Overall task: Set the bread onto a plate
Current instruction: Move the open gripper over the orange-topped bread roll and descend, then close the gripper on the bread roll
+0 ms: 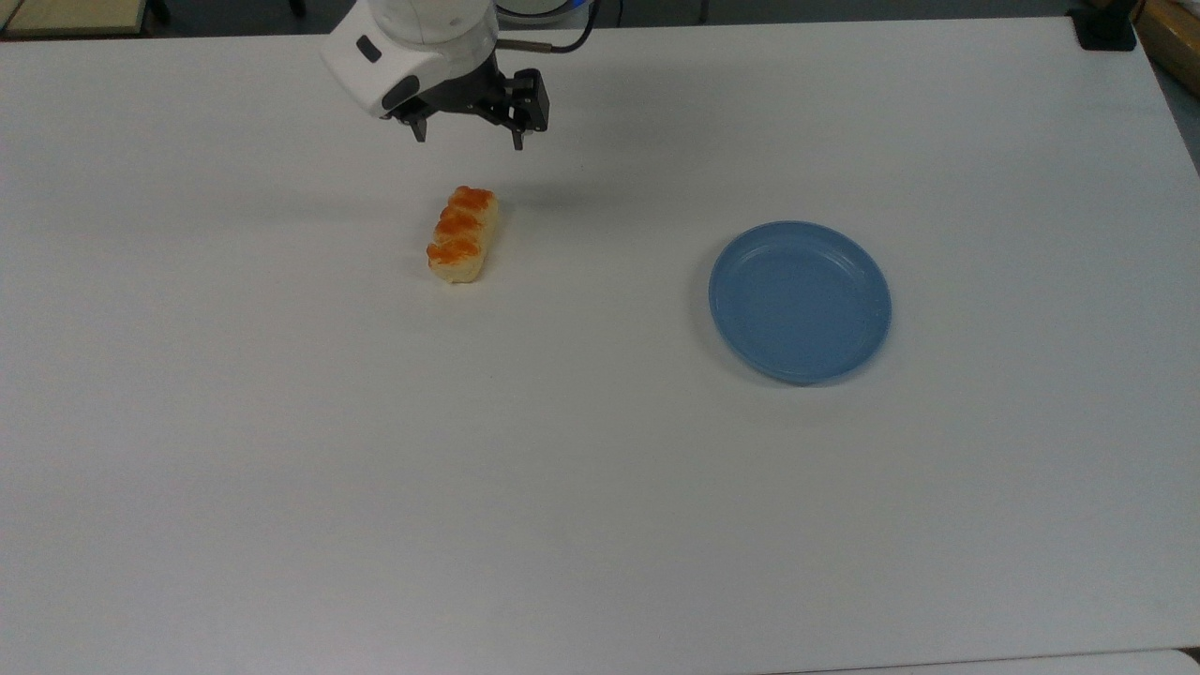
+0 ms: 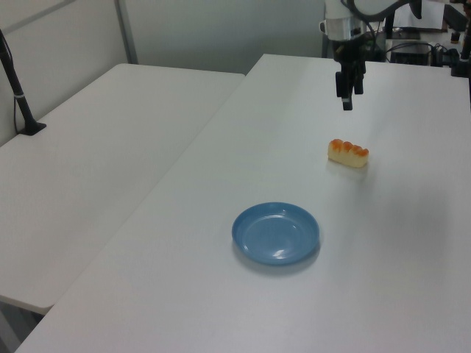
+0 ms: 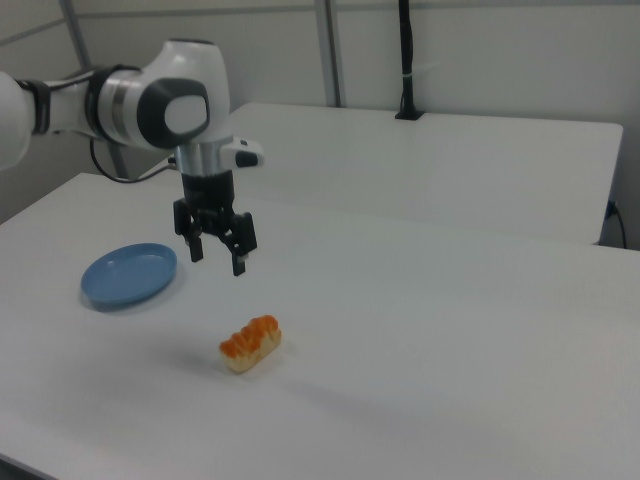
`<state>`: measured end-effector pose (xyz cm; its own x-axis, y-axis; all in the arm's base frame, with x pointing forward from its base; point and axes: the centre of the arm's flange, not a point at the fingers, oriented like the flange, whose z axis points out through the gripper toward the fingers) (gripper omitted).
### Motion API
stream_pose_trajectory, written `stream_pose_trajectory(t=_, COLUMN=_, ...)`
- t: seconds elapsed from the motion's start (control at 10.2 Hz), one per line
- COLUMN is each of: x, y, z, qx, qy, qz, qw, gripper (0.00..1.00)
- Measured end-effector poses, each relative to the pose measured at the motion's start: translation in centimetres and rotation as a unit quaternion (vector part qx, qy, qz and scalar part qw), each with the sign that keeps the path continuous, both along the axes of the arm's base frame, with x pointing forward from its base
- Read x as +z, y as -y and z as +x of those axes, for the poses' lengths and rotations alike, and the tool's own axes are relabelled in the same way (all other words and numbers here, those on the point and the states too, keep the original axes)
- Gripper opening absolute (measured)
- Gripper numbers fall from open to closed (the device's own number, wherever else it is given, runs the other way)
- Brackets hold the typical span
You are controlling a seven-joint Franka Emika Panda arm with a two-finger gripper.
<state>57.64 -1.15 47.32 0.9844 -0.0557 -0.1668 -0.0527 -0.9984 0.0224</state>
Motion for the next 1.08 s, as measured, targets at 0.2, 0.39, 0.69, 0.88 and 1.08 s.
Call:
stream_pose_trajectory(t=0.2, x=-3.8, y=0.1, z=0.1, qx=0.0, qy=0.01, qz=-0.002, qw=1.0, gripper=1.0)
stream_pose_trajectory(t=0.39, x=-7.2, y=0.6, z=0.1, qx=-0.005, qy=-0.006, qz=-0.004, qw=1.0, gripper=1.0)
stream_pose_trajectory(t=0.69, x=-10.1, y=2.1, z=0.0, qx=-0.016, qy=-0.007, qz=-0.008, qw=0.9998, gripper=1.0)
stream_pose_trajectory(t=0.88, x=-13.5, y=2.1, z=-0.6, qx=-0.017, qy=-0.014, qz=-0.025, qw=0.9995, gripper=1.0)
stream_pose_trajectory(t=1.08, x=-16.3, y=2.2, z=-0.5, qx=-0.013, qy=-0.017, qz=-0.036, qw=0.9991, gripper=1.0)
